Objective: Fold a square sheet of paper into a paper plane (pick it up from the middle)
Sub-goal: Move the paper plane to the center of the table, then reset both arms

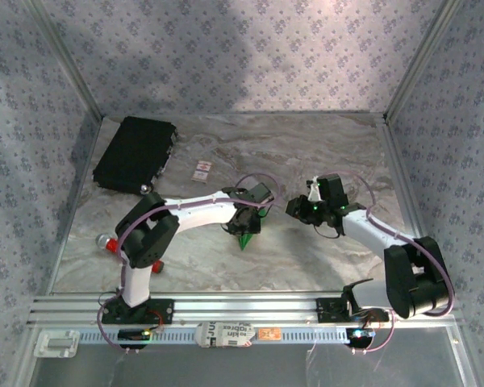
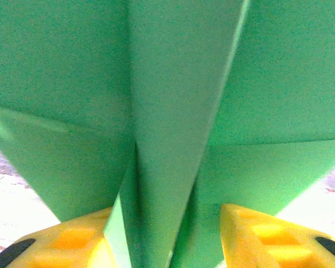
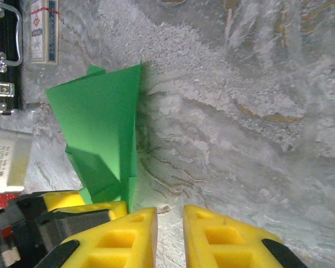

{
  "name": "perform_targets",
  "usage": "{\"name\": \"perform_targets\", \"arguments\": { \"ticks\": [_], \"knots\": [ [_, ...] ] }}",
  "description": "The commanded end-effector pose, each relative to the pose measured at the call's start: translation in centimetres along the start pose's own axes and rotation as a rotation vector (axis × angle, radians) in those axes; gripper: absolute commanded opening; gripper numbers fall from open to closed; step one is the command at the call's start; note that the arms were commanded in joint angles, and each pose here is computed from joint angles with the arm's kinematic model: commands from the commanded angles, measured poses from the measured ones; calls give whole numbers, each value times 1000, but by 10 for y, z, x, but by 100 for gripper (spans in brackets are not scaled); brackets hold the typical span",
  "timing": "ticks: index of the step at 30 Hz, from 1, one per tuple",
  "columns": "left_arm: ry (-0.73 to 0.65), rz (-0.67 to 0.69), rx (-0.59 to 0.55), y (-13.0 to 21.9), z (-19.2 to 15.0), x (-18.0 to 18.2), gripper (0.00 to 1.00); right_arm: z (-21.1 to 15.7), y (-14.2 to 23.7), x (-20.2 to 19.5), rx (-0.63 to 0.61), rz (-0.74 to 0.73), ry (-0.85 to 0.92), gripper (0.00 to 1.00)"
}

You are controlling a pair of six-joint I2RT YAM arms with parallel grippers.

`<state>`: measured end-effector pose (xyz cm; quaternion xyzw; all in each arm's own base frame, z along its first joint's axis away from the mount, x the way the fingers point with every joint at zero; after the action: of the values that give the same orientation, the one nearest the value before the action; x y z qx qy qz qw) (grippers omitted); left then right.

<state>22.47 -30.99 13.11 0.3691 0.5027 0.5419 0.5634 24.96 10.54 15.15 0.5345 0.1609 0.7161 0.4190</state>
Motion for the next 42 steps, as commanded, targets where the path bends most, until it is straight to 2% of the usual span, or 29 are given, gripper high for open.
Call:
{"name": "perform_targets", "arguments": {
  "ticks": [1, 8, 15, 23, 28, 30, 31, 32, 33, 34, 38, 42],
  "knots": [
    [33, -57, -52, 26, 6, -6, 47, 3, 9, -1, -12, -28, 4, 21],
    [44, -86, -89, 44, 7, 0, 48, 13, 28, -7, -64, -78, 33, 22],
    [47, -144, -184, 69, 18, 22, 48, 22, 65, -11, -191, -200, 63, 41],
    [107, -211, -255, 76, 34, 84, 49, 30, 102, -9, -340, -310, 118, 54],
    [146, -168, -380, 79, 43, 142, 65, 44, 117, -20, -467, -565, 163, 68],
    [175, -130, -433, 82, 48, 170, 75, 50, 113, -32, -499, -691, 193, 73],
    [187, -110, -468, 85, 50, 181, 80, 52, 109, -37, -507, -732, 214, 88],
    [202, -79, -508, 86, 51, 194, 90, 55, 105, -43, -523, -774, 239, 99],
    [212, -60, -547, 89, 53, 205, 97, 56, 98, -50, -517, -806, 266, 99],
    [221, -47, -574, 90, 55, 215, 100, 58, 93, -53, -499, -821, 306, 99],
    [238, 55, -683, 93, 61, 248, 100, 62, 67, -71, -496, -874, 388, 99],
    [192, 180, -722, 93, 70, 268, 100, 64, 49, -68, -546, -783, 531, 99]
  ]
}}
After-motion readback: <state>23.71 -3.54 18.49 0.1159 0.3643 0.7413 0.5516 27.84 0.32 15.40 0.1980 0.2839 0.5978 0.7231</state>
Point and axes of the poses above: each hand's point on the last joint's axis, 136 mm out from that joint toward the fingers, its own y axis back along the fingers, its own x axis along the line the jaws close on, z = x × y, the point moved 10 cm from there along y, back along the fingers, and after that the axes turned 7 degrees about y, right-handed, at the moved point
